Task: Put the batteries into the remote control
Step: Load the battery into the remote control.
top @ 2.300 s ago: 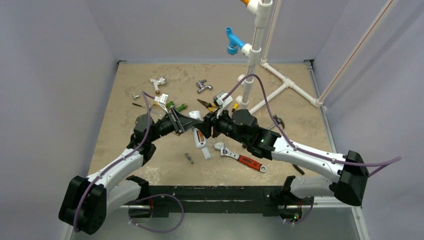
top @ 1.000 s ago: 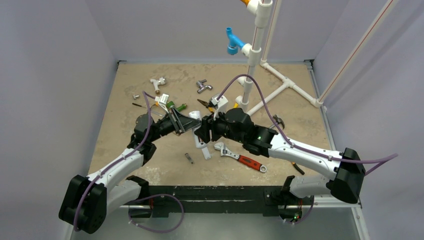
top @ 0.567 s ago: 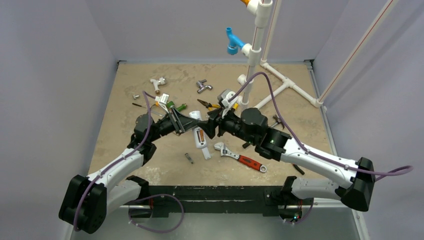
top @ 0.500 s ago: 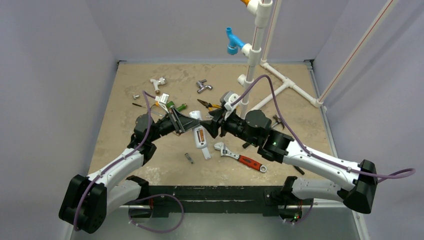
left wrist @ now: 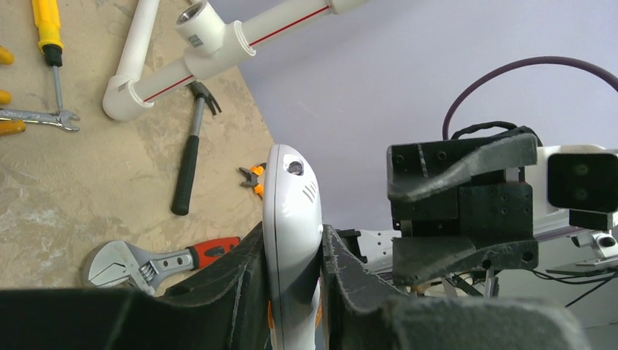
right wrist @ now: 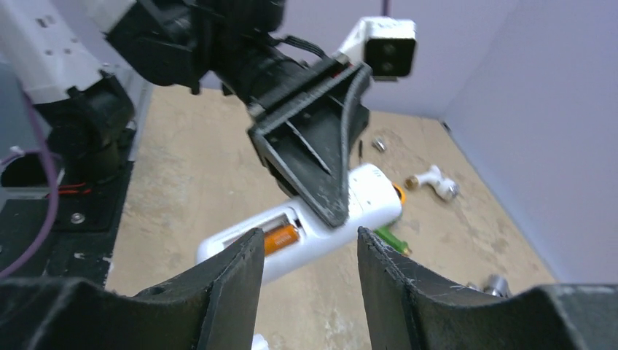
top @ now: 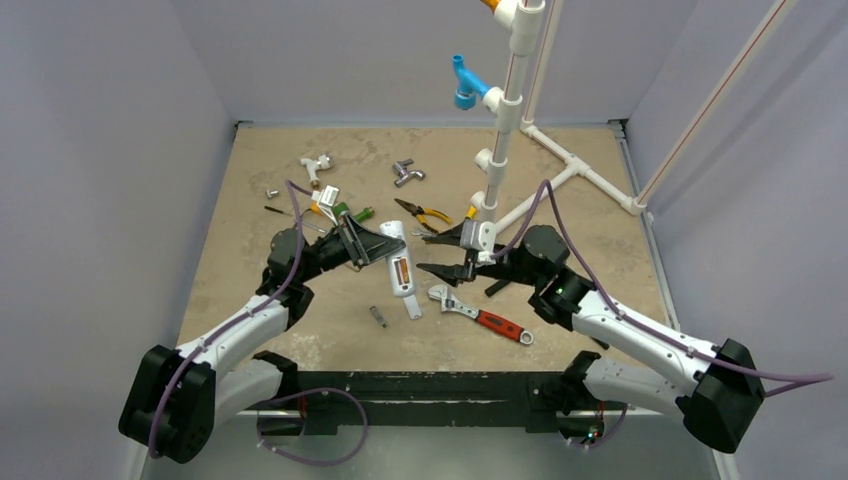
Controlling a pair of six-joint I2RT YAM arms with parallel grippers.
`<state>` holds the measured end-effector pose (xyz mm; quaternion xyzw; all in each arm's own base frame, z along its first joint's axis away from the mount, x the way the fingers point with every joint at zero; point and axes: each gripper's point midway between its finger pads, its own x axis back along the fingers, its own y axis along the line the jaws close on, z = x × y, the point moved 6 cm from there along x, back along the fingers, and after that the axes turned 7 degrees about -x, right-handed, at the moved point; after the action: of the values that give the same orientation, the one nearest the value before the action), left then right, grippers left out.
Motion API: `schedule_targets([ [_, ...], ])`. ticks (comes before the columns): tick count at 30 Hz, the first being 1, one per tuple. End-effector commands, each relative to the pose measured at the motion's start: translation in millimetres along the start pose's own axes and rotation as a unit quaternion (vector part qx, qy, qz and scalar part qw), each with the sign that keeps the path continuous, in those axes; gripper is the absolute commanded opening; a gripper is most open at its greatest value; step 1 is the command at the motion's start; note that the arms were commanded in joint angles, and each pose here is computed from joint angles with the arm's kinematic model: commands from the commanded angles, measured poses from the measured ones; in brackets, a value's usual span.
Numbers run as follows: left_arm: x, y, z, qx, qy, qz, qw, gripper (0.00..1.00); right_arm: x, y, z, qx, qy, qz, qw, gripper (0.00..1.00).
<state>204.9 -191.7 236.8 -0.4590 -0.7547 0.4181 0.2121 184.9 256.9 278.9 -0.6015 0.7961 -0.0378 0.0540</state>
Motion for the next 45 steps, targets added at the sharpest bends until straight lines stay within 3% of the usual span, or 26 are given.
schedule_targets([
  [1,-3,-21,-13,-0.033,-0.016,0.045,0.998,0.0,-7,20,-24,0.072,-0.072,-0.117,0.988,0.48],
  [8,-2,-22,-13,-0.034,-0.017,0.046,0.998,0.0,-24,18,-17,0.076,-0.065,-0.152,0.983,0.44],
  [22,-3,-21,-13,-0.034,-0.016,0.046,0.998,0.0,-34,5,-6,0.078,-0.055,-0.119,0.988,0.41],
  [32,-3,-21,-13,-0.034,-0.016,0.046,0.998,0.0,-41,3,0,0.073,-0.046,-0.121,0.989,0.31],
  [45,-3,-21,-12,-0.034,-0.016,0.046,0.998,0.0,-44,-1,7,0.069,-0.036,-0.115,0.99,0.29],
])
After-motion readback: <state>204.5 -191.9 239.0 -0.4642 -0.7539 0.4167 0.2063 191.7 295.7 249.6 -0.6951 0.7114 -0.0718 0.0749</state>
